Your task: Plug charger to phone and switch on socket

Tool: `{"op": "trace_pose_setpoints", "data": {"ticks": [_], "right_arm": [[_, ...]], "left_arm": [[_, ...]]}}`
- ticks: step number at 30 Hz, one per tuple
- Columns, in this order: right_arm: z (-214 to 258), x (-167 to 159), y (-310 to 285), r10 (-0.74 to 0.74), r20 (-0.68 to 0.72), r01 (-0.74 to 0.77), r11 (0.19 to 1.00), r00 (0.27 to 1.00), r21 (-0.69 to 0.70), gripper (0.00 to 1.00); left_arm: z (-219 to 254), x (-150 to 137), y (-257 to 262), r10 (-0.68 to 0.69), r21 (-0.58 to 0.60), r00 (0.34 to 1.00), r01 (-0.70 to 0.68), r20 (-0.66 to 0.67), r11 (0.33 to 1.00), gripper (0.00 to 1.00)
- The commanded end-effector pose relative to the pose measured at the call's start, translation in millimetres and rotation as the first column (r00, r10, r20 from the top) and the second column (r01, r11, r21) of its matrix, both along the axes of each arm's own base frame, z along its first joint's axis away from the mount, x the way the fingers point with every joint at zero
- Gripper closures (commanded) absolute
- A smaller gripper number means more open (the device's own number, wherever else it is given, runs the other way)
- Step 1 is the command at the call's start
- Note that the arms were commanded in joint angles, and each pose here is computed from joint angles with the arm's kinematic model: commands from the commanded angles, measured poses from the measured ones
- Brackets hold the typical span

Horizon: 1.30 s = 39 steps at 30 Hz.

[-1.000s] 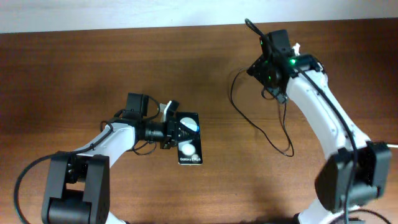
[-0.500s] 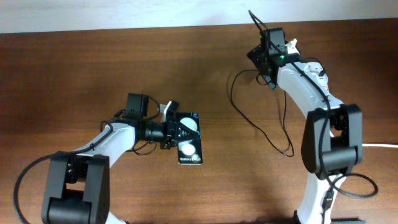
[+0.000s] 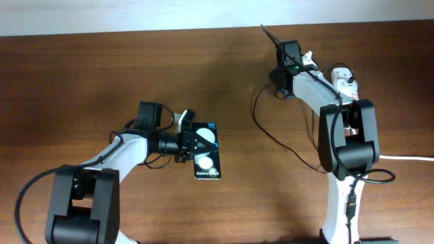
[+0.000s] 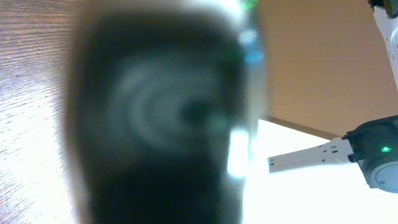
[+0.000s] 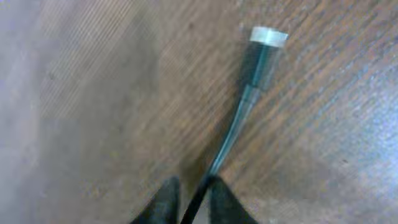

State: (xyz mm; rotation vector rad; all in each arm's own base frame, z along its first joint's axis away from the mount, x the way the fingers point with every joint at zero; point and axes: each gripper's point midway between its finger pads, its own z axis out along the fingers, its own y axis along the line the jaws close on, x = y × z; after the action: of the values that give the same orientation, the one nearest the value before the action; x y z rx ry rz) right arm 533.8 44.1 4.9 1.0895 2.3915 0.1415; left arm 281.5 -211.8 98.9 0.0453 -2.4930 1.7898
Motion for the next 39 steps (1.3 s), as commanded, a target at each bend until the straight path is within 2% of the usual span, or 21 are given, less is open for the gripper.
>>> {"op": "trace_pose_setpoints", "data": {"ticks": [1,5,9,10,12,13,16,19,22,23,27,28,29,30,31,33,34,36,38,39], "right_arm": [[-31.0,-23.9,13.9,0.247,-0.145,-0.250,0.968,0.958,-0.003,0.88],[-43.8,-69.7,29.5,0.435,-0.304,-0.423,0.900,0.848,0.108,0.90],[-46.1,-145.9,23.1,0.457,-0.554,-0.407,0.887,0.696,0.220,0.88],[-44.9,-154.6,21.8,0.476,-0.577,-0.425,0.875,0.663,0.233,0.81],[-45.0,-154.8,18.2,0.492,-0.584,-0.458,0.861,0.646,0.220,0.57],[-45.6,-151.8,13.9,0.480,-0.587,-0.464,0.865,0.652,0.192,0.50],[-46.6,-139.8,-0.4,0.437,-0.591,-0.481,0.872,0.678,0.093,0.38],[-47.7,-127.3,1.5,0.439,-0.552,-0.482,0.873,0.709,0.075,0.13],[-48.0,-121.0,2.4,0.441,-0.532,-0.484,0.872,0.723,0.066,0.12],[-48.0,-121.0,2.4,0.441,-0.532,-0.484,0.872,0.723,0.066,0.01],[-48.0,-123.2,3.5,0.445,-0.536,-0.483,0.872,0.718,0.077,0.01],[-48.1,-124.3,4.7,0.448,-0.536,-0.483,0.872,0.715,0.085,0.09],[-48.3,-124.9,10.6,0.466,-0.523,-0.481,0.869,0.714,0.117,0.09],[-48.4,-124.4,12.4,0.470,-0.517,-0.481,0.868,0.715,0.125,0.08],[-48.4,-124.4,12.4,0.470,-0.517,-0.481,0.868,0.715,0.125,0.02],[-48.4,-124.6,12.4,0.471,-0.517,-0.481,0.868,0.715,0.125,0.01],[-48.4,-124.6,12.4,0.471,-0.517,-0.481,0.868,0.715,0.125,0.04],[-48.4,-124.6,12.4,0.471,-0.517,-0.481,0.868,0.715,0.125,0.01],[-47.6,-136.8,13.5,0.475,-0.548,-0.474,0.867,0.688,0.157,0.00],[-47.1,-141.7,12.7,0.473,-0.564,-0.470,0.867,0.677,0.164,0.21]], "left_arm": [[5.7,2.7,-0.7,0.000,-0.011,1.000,0.001,0.012,1.000,1.00],[5.7,2.7,-0.7,0.000,-0.011,1.000,0.001,0.012,1.000,1.00],[5.3,3.0,-0.6,0.000,-0.008,1.000,0.000,0.014,1.000,1.00],[5.3,3.1,-0.6,0.001,-0.008,1.000,0.000,0.014,1.000,1.00],[5.4,3.4,-0.6,0.001,-0.008,1.000,0.000,0.016,1.000,1.00],[5.5,3.3,-0.6,0.000,-0.008,1.000,0.000,0.016,1.000,1.00],[5.3,3.2,-0.6,0.001,-0.008,1.000,0.000,0.015,1.000,1.00],[5.3,3.2,-0.6,0.001,-0.008,1.000,0.000,0.015,1.000,1.00],[5.4,3.2,-0.6,0.000,-0.009,1.000,0.000,0.015,1.000,1.00],[5.6,3.2,-0.7,0.000,-0.009,1.000,0.000,0.015,1.000,1.00],[5.4,3.2,-0.6,0.000,-0.009,1.000,0.000,0.015,1.000,1.00],[5.3,3.2,-0.6,0.001,-0.008,1.000,0.000,0.015,1.000,1.00],[5.4,3.1,-0.7,0.000,-0.009,1.000,0.000,0.015,1.000,1.00],[5.4,3.1,-0.7,0.000,-0.009,1.000,0.000,0.015,1.000,1.00],[5.4,3.0,-0.7,0.000,-0.009,1.000,0.000,0.015,1.000,1.00],[5.5,3.2,-0.8,0.000,-0.009,1.000,0.000,0.015,1.000,1.00],[5.5,3.1,-0.8,0.000,-0.009,1.000,0.000,0.015,1.000,1.00],[5.4,3.0,-0.7,0.000,-0.009,1.000,0.000,0.015,1.000,1.00],[5.4,3.0,-0.7,0.000,-0.009,1.000,0.000,0.015,1.000,1.00],[5.5,3.1,-0.8,0.000,-0.009,1.000,0.000,0.015,1.000,1.00]]}}
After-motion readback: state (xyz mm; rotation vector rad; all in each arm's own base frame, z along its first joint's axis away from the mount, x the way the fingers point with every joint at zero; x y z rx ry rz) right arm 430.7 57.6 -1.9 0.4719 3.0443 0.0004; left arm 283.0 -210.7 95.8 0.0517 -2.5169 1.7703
